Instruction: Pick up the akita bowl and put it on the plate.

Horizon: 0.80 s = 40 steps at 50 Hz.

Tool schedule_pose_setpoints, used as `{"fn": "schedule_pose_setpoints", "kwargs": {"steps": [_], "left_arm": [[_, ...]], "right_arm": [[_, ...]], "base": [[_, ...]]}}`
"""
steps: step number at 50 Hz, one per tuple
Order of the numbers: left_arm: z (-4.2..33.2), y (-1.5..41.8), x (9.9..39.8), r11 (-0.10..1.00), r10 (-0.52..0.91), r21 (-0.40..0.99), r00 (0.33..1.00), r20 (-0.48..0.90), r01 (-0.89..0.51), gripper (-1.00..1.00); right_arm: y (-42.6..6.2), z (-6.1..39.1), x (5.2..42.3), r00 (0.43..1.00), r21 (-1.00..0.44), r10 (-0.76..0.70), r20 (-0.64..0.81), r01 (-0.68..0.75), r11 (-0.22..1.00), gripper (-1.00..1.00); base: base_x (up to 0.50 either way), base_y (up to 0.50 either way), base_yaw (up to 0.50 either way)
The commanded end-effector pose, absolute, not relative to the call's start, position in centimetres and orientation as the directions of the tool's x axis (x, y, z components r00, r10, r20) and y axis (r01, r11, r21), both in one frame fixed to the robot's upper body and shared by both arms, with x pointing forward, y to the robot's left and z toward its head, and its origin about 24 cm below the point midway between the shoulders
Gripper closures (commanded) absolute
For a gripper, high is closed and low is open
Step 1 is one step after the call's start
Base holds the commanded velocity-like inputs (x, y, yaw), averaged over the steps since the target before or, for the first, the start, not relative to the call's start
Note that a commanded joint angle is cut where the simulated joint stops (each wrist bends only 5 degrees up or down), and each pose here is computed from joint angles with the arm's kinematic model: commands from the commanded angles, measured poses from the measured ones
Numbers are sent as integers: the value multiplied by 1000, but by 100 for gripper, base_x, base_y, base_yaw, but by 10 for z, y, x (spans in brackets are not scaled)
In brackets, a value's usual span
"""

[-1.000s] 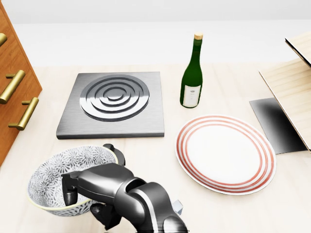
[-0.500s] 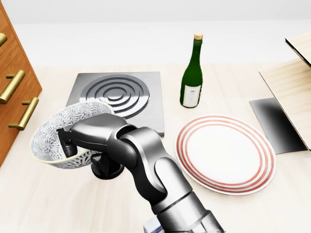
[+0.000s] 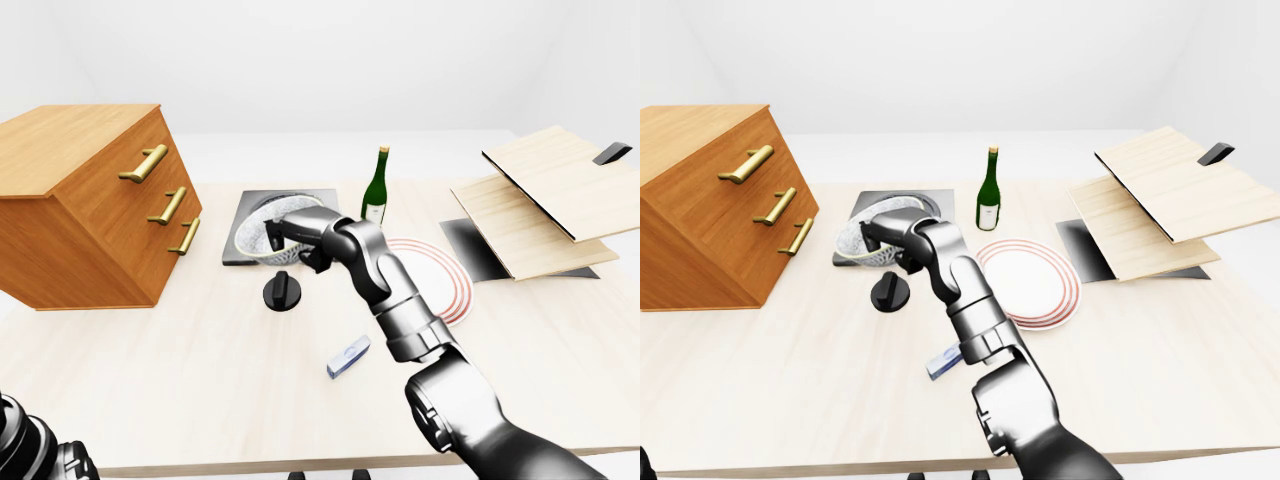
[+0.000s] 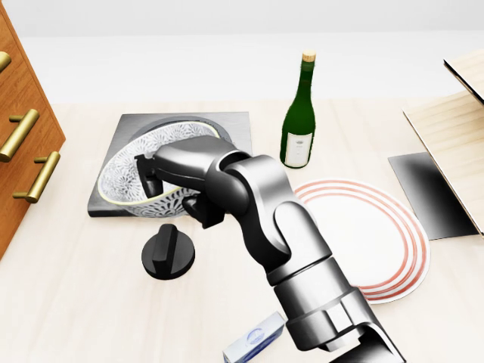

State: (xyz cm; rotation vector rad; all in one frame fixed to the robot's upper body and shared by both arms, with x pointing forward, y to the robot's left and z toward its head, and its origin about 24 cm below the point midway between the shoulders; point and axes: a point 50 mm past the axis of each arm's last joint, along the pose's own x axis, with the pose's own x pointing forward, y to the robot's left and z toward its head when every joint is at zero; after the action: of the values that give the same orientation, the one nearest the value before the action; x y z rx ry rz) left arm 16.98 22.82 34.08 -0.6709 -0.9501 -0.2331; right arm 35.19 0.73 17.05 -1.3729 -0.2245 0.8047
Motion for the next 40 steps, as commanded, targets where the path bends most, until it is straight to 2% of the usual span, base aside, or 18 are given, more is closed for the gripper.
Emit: {"fn": "schedule_pose_setpoints", "kwargs": {"steps": [1,12,13,24,40], "left_arm": [[342,229,170,778,101,-423,572,814,465,-100],[341,227,169,777,94,-419,572,815,469,-100],[341,227,168,778,93,-418,571,816,470,-100],[341,226,168,777,90,-416,570,817,473,-100],[342,225,166,776,78,-407,566,821,482,-100]], "right_arm": [[-18,187,359,772,-947,589,-240,-319,32,100],[-47,197,344,825,-977,551,-123,-200,81,100],[-52,198,343,843,-980,524,-117,-185,78,100],[-77,198,323,881,-981,471,-36,-122,154,100],[-118,197,312,936,-976,353,-5,-81,202,100]], "base": [[0,0,0],[0,0,0],[0,0,0],[0,0,0],[0,0,0]]}}
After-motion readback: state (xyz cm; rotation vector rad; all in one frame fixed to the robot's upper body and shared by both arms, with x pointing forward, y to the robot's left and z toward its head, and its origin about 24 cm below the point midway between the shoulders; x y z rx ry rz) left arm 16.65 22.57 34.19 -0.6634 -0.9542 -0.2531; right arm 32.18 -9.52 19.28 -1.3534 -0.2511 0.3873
